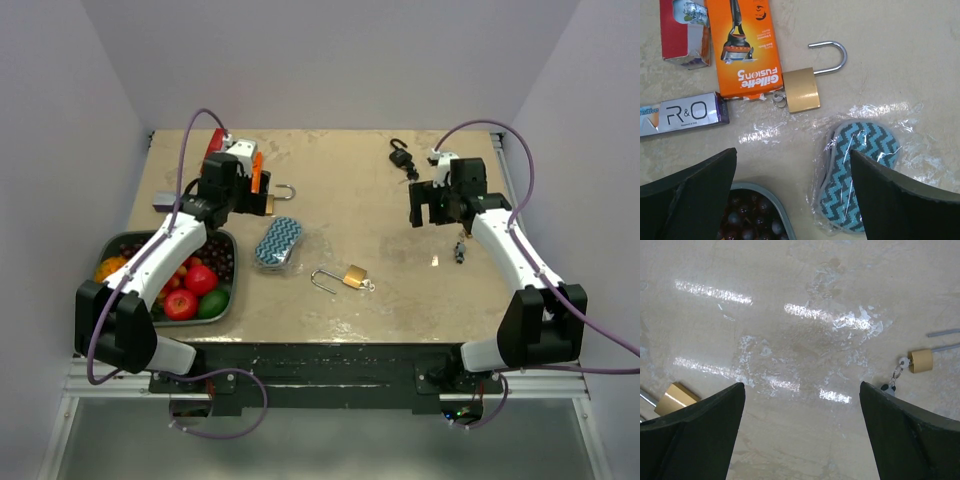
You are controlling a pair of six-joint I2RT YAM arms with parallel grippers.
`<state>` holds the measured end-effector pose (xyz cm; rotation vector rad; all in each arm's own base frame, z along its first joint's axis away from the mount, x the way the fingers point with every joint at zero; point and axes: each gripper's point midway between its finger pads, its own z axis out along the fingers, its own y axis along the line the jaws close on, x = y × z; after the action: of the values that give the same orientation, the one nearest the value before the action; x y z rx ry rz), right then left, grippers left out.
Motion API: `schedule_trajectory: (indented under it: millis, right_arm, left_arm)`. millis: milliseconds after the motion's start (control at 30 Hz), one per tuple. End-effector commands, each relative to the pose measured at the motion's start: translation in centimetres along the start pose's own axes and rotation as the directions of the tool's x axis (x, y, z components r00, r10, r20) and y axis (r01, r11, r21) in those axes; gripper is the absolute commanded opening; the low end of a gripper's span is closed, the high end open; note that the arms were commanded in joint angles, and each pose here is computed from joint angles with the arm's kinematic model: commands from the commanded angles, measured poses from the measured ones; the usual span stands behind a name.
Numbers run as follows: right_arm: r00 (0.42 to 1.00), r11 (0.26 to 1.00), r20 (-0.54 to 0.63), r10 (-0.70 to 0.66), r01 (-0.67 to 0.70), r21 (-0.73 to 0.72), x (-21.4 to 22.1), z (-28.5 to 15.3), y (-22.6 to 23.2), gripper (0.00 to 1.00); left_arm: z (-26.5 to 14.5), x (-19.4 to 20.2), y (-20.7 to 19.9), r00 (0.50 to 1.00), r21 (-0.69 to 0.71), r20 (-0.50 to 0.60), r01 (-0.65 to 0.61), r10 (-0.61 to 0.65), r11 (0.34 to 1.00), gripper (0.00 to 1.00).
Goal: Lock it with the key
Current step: Pick up the lock from the center of the board.
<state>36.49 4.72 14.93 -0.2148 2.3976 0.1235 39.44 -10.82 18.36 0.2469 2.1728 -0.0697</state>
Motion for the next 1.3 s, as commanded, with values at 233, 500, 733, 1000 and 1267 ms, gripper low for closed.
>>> schedule_trajectory:
  millis: [233,500,733,1000,1267]
  right_arm:
    - [0.916,0.881,0.015,0.401,-0.389,0.270,0.1,-0.8,-4.4,0.99]
    - [0.817,0.783,-0.116,0.565,-0.486,0.389,3.8,0.6,-4.7,0.99]
    - [0.795,0.702,-0.087,0.601,-0.472,0.533,3.8,2.5,-7.7,0.99]
    - [0.771,0.670,-0.063,0.634,-0.507,0.542,3.0,5.0,-11.6,0.91]
    - [0.727,0.655,-0.068,0.683,-0.569,0.497,3.2,6.9,-15.1,0.83]
  left_arm:
    - [-3.0,-8.6,0.8,0.970,-0.018,0.240,0.043,-0.038,0.999,0.99]
    - [-3.0,-9.5,1.7,0.940,-0.060,0.279,0.220,-0.196,0.974,0.99]
    - [-2.8,-10.0,2.9,0.930,-0.121,0.305,0.252,-0.205,0.960,0.99]
    - [-2.5,-10.3,1.5,0.918,-0.035,0.324,0.255,-0.230,0.966,0.98]
    - [-2.4,-11.5,0.8,0.910,0.014,0.353,0.228,-0.218,0.973,0.98]
